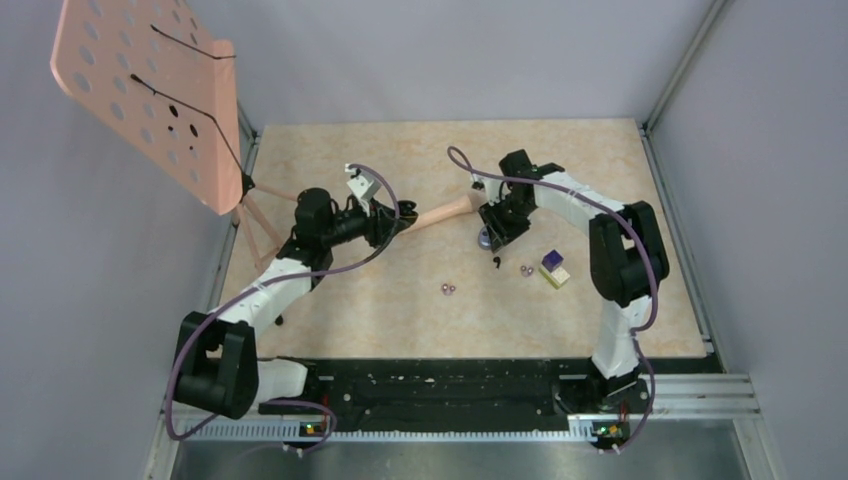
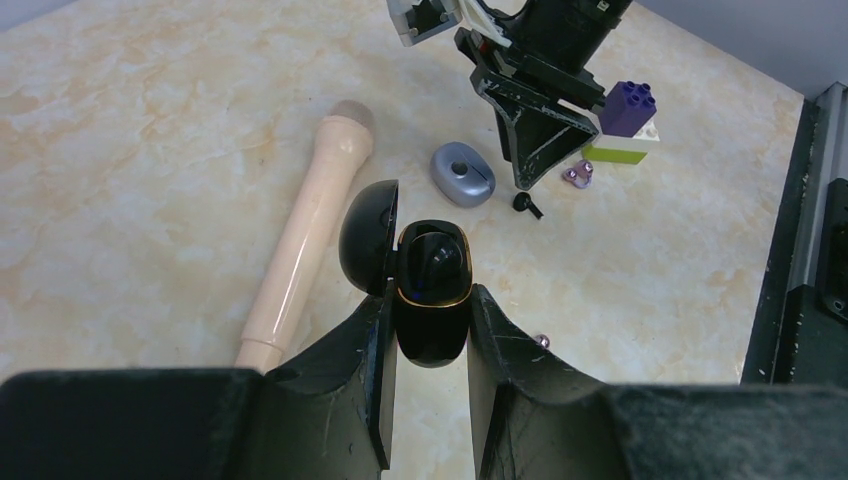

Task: Insert the wireless bluetooth earbuds into the charging case
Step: Pick up the earbud from the center of the board, then place the earbud in the charging case.

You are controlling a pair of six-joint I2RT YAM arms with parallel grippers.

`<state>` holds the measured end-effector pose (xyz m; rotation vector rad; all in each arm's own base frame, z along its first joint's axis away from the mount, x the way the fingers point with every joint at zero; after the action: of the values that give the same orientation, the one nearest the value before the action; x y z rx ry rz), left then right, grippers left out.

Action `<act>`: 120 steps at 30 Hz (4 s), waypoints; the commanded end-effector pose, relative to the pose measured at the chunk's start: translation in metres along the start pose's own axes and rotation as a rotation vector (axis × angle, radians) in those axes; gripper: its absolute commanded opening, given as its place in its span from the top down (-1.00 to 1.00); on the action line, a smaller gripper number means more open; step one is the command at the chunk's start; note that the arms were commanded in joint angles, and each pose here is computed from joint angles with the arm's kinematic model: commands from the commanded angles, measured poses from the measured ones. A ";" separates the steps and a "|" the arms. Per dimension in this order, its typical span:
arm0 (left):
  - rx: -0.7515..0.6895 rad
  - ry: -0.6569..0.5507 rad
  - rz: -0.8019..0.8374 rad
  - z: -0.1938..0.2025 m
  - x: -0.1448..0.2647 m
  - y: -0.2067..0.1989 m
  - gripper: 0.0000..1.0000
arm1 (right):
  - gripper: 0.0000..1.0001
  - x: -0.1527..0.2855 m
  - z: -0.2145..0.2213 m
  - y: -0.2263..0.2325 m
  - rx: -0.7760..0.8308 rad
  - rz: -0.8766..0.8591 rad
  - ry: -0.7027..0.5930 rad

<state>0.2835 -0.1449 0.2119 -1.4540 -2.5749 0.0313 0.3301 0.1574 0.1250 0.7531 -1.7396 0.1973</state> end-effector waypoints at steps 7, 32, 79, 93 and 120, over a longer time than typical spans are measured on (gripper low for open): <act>-0.008 -0.022 -0.066 -0.012 0.011 0.002 1.00 | 0.25 -0.020 0.009 0.006 -0.013 -0.021 0.037; -0.007 -0.018 -0.110 -0.004 0.018 0.008 1.00 | 0.31 -0.036 0.026 0.013 0.010 0.028 0.118; -0.124 -0.379 0.277 -0.121 -0.053 -0.033 1.00 | 1.00 0.225 -0.071 0.157 0.917 0.449 -1.164; -0.148 -0.390 0.289 -0.122 -0.051 -0.035 1.00 | 1.00 0.209 -0.075 0.160 0.943 0.429 -1.126; -0.144 -0.401 0.262 -0.120 -0.049 -0.034 1.00 | 1.00 0.184 -0.067 0.161 1.104 0.435 -1.003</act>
<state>0.3064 -0.2164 0.3014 -1.9421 -2.6178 0.2248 0.2741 0.2388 0.3603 1.3152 -2.7917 1.2739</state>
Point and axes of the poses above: each gripper's point midway between its finger pads, its own x axis back along the fingers, its own y axis along the line the jaws close on, z = x × y, the point moved 8 cm from there along x, back along the fingers, and after that the axes turned 4 degrees about -x, right-handed, at the moved point
